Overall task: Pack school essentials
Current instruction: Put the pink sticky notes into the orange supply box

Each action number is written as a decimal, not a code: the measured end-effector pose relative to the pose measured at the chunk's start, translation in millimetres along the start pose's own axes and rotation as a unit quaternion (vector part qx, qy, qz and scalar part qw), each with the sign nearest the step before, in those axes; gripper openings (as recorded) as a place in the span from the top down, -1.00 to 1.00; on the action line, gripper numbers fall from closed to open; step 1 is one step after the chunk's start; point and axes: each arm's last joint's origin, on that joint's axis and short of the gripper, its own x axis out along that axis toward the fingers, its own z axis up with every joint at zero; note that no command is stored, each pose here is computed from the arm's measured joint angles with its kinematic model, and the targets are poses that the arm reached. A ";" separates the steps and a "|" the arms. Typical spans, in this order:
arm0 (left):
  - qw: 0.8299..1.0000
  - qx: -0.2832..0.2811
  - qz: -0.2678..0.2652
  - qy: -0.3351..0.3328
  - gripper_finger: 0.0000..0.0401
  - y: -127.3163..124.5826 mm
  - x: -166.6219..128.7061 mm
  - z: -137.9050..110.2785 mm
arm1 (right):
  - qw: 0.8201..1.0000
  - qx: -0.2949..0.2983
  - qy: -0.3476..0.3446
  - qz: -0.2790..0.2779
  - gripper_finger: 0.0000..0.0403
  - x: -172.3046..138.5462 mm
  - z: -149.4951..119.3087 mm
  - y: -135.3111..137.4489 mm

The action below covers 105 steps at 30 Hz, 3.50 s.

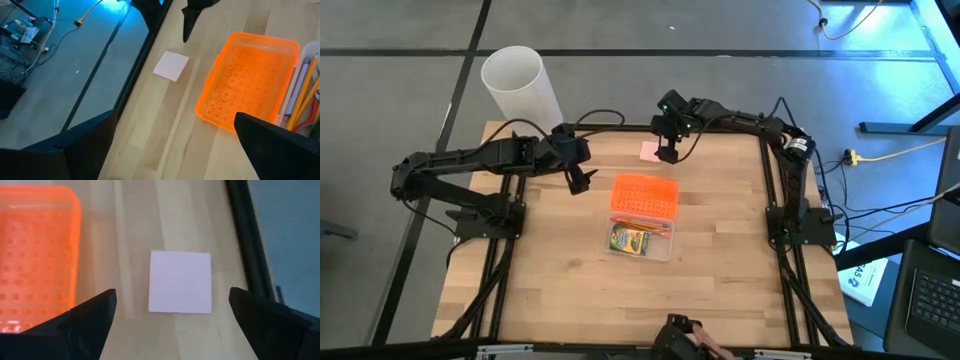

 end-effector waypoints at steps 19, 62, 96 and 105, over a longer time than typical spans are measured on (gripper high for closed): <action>1.000 0.000 0.000 0.000 -0.98 0.1 0.0 0.0 | 0.999 -0.027 0.026 -0.001 -0.93 58.1 -18.0 -14.2; 1.000 0.000 0.000 0.000 -0.98 0.1 -0.1 0.0 | 0.999 -0.017 0.034 0.009 -0.93 88.4 -31.3 -21.5; 1.000 0.000 0.000 0.000 -0.98 0.1 -0.1 0.0 | 0.990 0.067 0.122 -0.014 -0.93 81.5 -33.7 -3.0; 1.000 0.000 0.000 0.000 -0.98 0.1 0.0 0.0 | 0.986 0.077 0.144 -0.036 -0.93 68.1 -16.6 -5.0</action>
